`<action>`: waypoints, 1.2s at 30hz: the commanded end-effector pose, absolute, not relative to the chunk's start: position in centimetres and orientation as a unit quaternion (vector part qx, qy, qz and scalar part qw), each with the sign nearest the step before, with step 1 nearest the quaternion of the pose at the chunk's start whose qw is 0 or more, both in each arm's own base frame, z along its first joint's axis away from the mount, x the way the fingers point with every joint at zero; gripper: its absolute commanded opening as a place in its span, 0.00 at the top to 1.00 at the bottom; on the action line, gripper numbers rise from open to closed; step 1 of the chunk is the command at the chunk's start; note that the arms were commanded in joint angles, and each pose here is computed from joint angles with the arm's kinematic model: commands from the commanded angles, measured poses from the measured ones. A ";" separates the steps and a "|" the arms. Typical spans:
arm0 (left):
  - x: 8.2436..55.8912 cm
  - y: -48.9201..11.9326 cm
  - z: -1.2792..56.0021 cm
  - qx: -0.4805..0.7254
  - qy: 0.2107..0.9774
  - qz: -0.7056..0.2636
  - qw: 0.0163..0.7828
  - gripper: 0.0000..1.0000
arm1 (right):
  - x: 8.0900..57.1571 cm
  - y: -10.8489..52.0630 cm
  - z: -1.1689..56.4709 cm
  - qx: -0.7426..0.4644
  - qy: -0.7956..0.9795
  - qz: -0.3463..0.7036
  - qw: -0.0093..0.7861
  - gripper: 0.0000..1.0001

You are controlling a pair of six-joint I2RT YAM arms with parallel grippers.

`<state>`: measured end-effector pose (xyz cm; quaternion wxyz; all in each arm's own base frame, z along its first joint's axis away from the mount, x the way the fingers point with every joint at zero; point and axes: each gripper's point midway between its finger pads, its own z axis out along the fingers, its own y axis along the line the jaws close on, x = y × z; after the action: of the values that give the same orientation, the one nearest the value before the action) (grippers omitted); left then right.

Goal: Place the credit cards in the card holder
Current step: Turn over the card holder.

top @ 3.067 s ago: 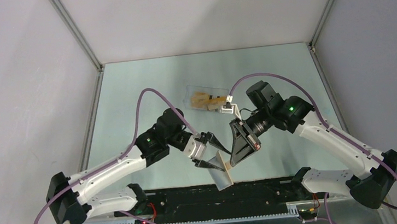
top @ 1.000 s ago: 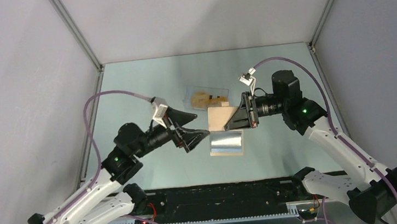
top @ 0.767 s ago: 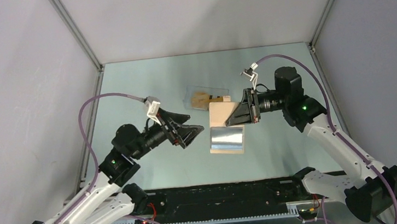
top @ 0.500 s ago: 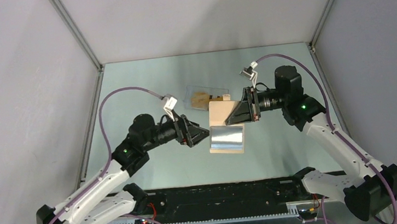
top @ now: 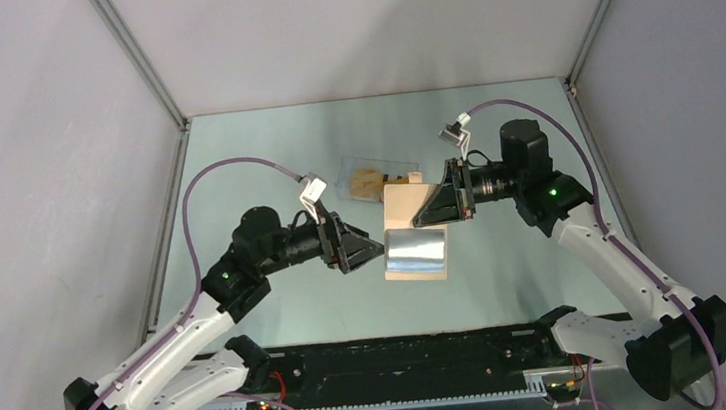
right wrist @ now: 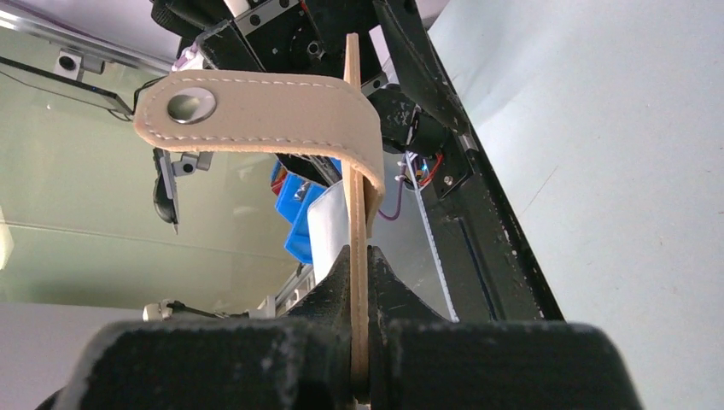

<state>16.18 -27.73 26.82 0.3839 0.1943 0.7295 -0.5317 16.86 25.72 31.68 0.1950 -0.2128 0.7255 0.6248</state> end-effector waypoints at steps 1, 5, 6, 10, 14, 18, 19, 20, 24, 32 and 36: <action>16.1 -27.3 28.4 0.205 0.723 -0.527 0.398 0.18 | 17.2 25.6 31.8 -0.219 0.723 0.622 0.206 1.00; 16.4 -26.7 28.0 0.201 0.732 -0.507 0.409 0.18 | 17.3 25.6 31.9 -0.218 0.721 0.624 0.206 1.00; 16.5 -26.6 28.0 0.199 0.733 -0.503 0.412 0.18 | 17.2 25.6 32.0 -0.219 0.721 0.625 0.207 1.00; 16.7 -26.4 28.0 0.196 0.736 -0.496 0.416 0.18 | 17.1 25.6 32.1 -0.219 0.719 0.626 0.205 1.00; 16.8 -26.5 28.4 0.202 0.733 -0.498 0.417 0.18 | 17.1 25.6 32.1 -0.219 0.719 0.627 0.204 1.00; 16.6 -26.9 29.2 0.213 0.726 -0.506 0.413 0.19 | 17.1 25.6 31.9 -0.218 0.723 0.624 0.203 1.00; 16.6 -27.0 29.3 0.215 0.725 -0.507 0.413 0.19 | 17.1 25.6 31.8 -0.217 0.724 0.624 0.200 1.00; 16.6 -27.0 29.5 0.216 0.724 -0.507 0.415 0.19 | 17.1 25.6 31.7 -0.217 0.725 0.623 0.200 1.00; 16.6 -27.4 29.2 0.219 0.727 -0.510 0.403 0.20 | 17.0 25.6 31.7 -0.217 0.725 0.622 0.200 1.00; 16.9 -28.0 28.8 0.224 0.733 -0.509 0.391 0.22 | 16.9 25.5 31.9 -0.217 0.723 0.624 0.200 1.00; 16.7 -28.4 29.1 0.233 0.728 -0.517 0.385 0.23 | 17.0 25.5 31.8 -0.216 0.725 0.624 0.199 1.00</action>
<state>16.89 -27.88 26.21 0.3651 0.2067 0.7587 -0.4983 17.02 25.62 31.29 0.1917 -0.2082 0.7305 0.6216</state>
